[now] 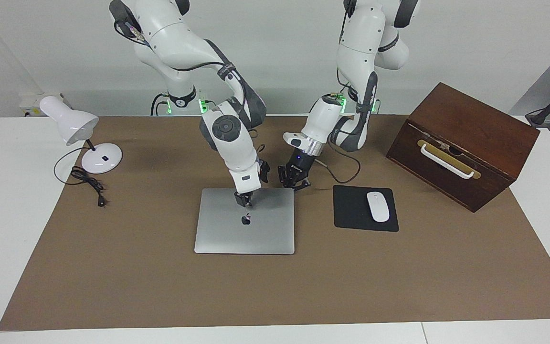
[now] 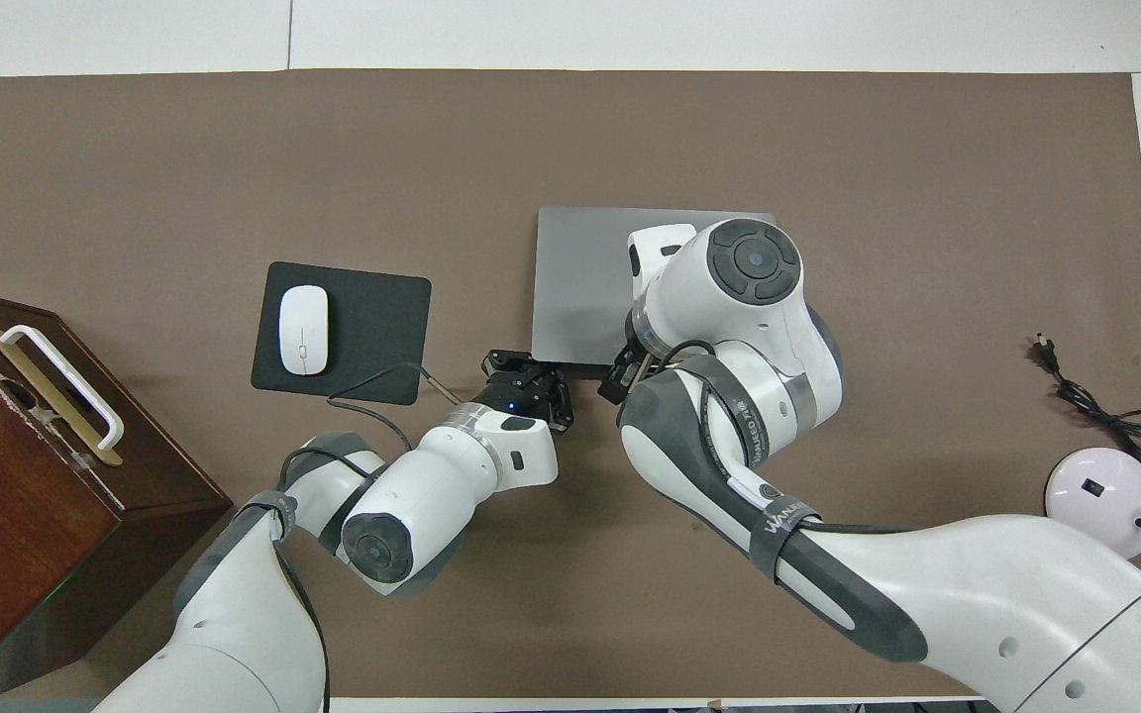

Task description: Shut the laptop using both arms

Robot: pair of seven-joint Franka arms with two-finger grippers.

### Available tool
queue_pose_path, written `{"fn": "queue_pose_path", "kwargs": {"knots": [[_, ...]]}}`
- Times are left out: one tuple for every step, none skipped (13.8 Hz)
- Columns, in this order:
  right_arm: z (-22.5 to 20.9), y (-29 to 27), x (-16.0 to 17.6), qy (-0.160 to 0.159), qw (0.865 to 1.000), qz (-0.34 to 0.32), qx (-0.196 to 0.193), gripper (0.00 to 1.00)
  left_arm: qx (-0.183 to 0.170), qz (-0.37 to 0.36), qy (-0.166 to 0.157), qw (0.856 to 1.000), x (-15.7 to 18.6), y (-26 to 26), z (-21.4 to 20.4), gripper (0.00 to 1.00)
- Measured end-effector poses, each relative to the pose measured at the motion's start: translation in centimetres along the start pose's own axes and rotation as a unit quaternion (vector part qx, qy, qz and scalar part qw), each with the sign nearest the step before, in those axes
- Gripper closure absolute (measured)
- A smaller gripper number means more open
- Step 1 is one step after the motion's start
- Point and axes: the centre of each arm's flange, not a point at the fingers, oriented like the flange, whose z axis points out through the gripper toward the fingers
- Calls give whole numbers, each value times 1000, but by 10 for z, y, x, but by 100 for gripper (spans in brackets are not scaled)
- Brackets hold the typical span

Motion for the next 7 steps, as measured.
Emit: {"fn": "queue_pose_path", "kwargs": {"knots": [[0,0,0,0,1000,0,0,0,0,1,0,1000,0,0,0,99],[0,0,0,0,1000,0,0,0,0,2,0,1000,0,0,0,99],[0,0,0,0,1000,0,0,0,-1,3,0,1000,0,0,0,99],[0,0,0,0,1000,0,0,0,-1,3,0,1000,0,0,0,99],[0,0,0,0,1000,0,0,0,-1,3,0,1000,0,0,0,99],[0,0,0,0,1000,0,0,0,-1,4,0,1000,0,0,0,99],[0,0,0,1,1000,2,0,0,-1,4,0,1000,0,0,0,99]]}}
